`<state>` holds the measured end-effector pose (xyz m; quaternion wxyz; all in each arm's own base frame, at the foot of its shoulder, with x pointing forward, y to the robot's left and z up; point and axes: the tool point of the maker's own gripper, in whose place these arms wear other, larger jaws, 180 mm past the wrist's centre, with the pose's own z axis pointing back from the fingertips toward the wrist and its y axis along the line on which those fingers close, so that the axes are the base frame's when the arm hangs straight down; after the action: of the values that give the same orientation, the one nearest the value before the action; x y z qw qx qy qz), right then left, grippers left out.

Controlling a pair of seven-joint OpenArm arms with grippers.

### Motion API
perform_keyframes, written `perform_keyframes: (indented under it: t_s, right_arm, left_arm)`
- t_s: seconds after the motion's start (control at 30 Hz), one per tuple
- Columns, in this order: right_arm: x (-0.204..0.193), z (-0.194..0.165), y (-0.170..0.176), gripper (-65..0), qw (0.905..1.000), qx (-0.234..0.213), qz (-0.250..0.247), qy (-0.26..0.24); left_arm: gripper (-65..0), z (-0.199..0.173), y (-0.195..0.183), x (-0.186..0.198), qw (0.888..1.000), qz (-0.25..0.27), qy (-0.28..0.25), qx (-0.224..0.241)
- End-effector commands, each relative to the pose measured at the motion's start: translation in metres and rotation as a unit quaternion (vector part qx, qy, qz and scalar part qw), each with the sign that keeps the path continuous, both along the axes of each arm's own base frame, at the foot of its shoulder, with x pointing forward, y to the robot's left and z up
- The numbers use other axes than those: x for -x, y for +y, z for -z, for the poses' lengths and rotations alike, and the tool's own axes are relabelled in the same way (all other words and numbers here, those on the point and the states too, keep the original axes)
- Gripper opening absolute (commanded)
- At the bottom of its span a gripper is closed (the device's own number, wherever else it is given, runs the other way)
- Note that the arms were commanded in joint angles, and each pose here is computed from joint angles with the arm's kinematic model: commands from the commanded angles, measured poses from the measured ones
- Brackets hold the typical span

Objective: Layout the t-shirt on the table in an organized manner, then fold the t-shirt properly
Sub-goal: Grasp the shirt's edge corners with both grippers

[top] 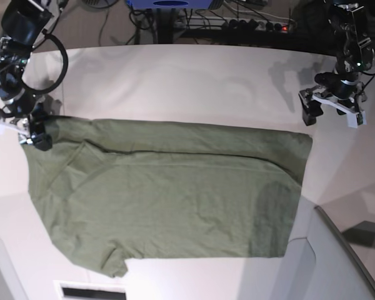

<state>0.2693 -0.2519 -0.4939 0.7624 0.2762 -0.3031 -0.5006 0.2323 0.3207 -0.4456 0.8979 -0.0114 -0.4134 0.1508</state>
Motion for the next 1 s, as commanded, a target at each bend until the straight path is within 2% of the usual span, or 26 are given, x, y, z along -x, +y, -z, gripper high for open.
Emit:
perform_keyframes:
  t_s: [0.0,0.1,0.17,0.27,0.37,0.9,0.93,0.97]
  right_arm:
    - [0.018,0.016,-0.009,-23.1,0.9987,0.020,0.008,0.047]
    - [0.017,0.015,-0.013,-23.4,0.9986,0.028,0.015,0.043]
    - [0.018,0.015,-0.013,-28.4,0.9985,0.028,0.015,0.044]
    - [0.018,0.015,-0.013,-42.3,0.9985,0.028,0.014,0.045]
    - [0.018,0.016,-0.011,-63.6,0.9985,0.027,0.010,0.047]
    - [0.020,0.017,-0.010,-64.5,0.9984,0.026,0.009,0.049]
    - [0.020,0.017,-0.010,-64.5,0.9984,0.026,0.009,0.049]
    - [0.020,0.017,-0.010,-64.5,0.9984,0.026,0.009,0.049]
  left_arm:
    - [0.0,-0.010,0.007,-0.007,1.000,-0.001,-0.018,-0.008]
    - [0.0,0.002,0.007,-0.005,1.000,-0.013,-0.007,0.005]
    - [0.0,0.013,0.002,-0.008,0.999,-0.024,-0.002,0.023]
    - [0.0,0.024,-0.003,-0.014,0.999,-0.031,0.005,0.039]
    - [0.0,0.027,-0.016,-0.029,0.997,-0.038,-0.005,0.060]
    - [0.0,0.047,-0.057,-0.076,0.989,-0.061,-0.009,0.137]
    - [-1.8,0.049,-0.059,-0.078,0.988,-0.062,-0.008,0.141]
    - [-10.2,0.051,-0.060,-0.079,0.988,-0.062,-0.006,0.143]
